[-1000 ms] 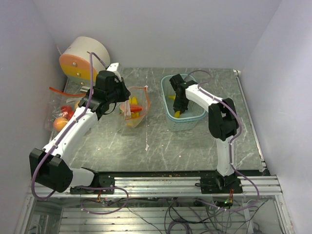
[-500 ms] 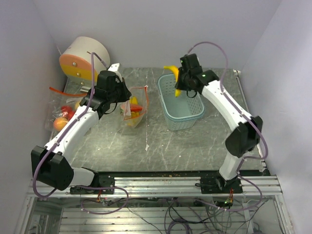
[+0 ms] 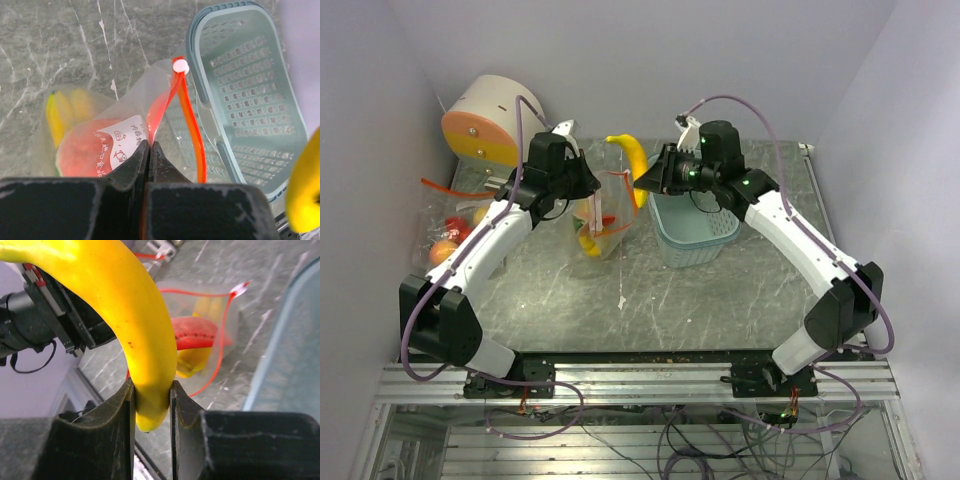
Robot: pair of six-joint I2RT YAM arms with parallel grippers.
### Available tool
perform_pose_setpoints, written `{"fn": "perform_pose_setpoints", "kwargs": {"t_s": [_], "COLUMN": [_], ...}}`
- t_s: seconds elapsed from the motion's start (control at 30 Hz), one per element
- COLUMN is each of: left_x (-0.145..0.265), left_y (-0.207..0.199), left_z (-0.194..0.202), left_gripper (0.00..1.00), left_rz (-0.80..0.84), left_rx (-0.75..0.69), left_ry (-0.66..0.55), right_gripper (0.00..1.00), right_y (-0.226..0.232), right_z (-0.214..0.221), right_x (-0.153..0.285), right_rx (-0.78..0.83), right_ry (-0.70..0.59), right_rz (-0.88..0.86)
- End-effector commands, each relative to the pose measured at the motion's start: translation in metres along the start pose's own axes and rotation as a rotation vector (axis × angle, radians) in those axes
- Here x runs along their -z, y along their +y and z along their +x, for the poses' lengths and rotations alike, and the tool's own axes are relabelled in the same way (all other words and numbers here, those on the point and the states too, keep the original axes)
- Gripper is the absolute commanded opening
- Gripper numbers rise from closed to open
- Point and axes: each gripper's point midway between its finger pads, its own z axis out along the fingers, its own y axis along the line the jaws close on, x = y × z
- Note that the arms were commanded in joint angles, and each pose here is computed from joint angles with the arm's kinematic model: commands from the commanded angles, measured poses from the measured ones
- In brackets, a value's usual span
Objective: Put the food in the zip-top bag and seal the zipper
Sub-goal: Place the fake fruit in the zipper food storage bag.
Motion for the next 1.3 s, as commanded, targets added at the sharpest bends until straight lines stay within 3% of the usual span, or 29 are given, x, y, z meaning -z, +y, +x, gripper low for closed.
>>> {"fn": "perform_pose_setpoints", "kwargs": {"t_s": [0.0,0.23,0.43,0.6,0.87,1.13,1.27], "left_x": [0.007,0.014,0.022,0.027,0.024,0.025,0.026], "left_y": [-0.019,-0.02,-0.017,-0.015,-0.013,-0.01,-0.01], "left_z": [-0.024,-0.02,-0.021,-0.022,-0.017,-0.024,-0.025], "left_gripper": [0.07,0.07,0.07,0.07,0.07,0.07,0.07], "left_rz": [0.07,0.082,0.065,0.05,0.055,0.031,0.03], "left_rx": [0.015,0.035,0.022,0.007,0.015,-0.011,-0.008], "left_ry": [-0.059,-0.063,-0.074,-0.08,-0.075,-0.098,-0.105], "right_gripper": [0.0,0.0,0.0,0.0,0.12,0.34,0.36], "right_y": [0.041,0.021,0.007,0.007,0.013,0.004,0.005], "right_z": [-0.001,-0.003,0.022,0.031,0.048,0.058,0.063], "right_x": [-0.003,-0.033,-0.07,-0.079,-0.095,-0.089,-0.088], "right_rx": [-0.055,-0.137,-0.227,-0.206,-0.111,-0.018,0.01], "right_ry": [0.0,-0.054,0.024,0.032,0.108,0.163,0.208], "right_rz": [-0.238,-0.195,-0.151,-0.087,-0.018,0.078,0.073]}}
